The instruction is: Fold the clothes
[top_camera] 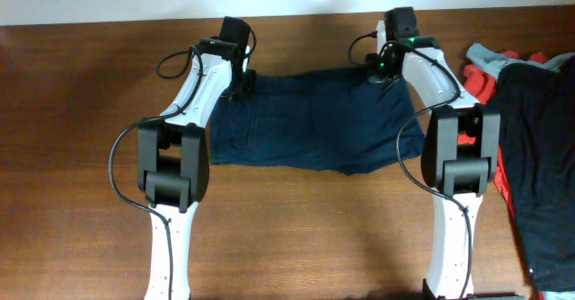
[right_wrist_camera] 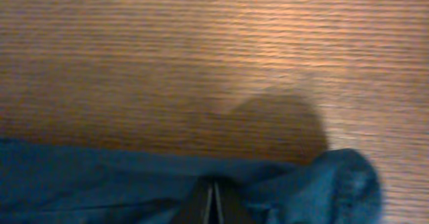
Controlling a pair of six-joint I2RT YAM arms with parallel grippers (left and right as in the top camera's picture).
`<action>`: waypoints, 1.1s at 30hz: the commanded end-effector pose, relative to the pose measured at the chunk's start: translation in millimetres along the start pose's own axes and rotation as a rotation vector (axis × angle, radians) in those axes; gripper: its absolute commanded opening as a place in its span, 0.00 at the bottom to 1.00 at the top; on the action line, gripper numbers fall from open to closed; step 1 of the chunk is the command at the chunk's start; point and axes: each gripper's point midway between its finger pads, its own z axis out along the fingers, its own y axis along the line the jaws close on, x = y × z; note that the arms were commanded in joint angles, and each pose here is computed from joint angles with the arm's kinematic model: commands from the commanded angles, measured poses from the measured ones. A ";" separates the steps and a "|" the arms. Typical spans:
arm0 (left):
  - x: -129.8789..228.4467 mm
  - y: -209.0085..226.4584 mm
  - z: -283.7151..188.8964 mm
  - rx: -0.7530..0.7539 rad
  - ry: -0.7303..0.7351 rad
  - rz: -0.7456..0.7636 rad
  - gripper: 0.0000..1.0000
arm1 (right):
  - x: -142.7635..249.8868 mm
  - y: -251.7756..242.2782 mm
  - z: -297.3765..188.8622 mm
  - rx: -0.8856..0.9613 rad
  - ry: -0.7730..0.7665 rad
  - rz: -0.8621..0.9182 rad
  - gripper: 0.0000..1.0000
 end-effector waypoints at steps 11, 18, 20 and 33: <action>-53.7 31.6 -95.7 -0.029 -0.244 -0.018 0.05 | -46.1 44.4 -137.8 -0.154 -0.080 -0.030 0.11; -36.4 38.1 -39.8 -0.039 -0.137 -0.024 0.05 | -6.9 58.0 -123.9 -0.163 0.064 -0.045 0.09; -32.2 37.8 -27.2 -0.041 -0.115 -0.023 0.05 | 7.7 61.2 -123.5 -0.165 0.121 -0.047 0.09; -50.1 40.3 -33.7 -0.037 -0.170 -0.032 0.00 | 107.3 116.0 -139.4 -0.211 0.498 -0.146 0.04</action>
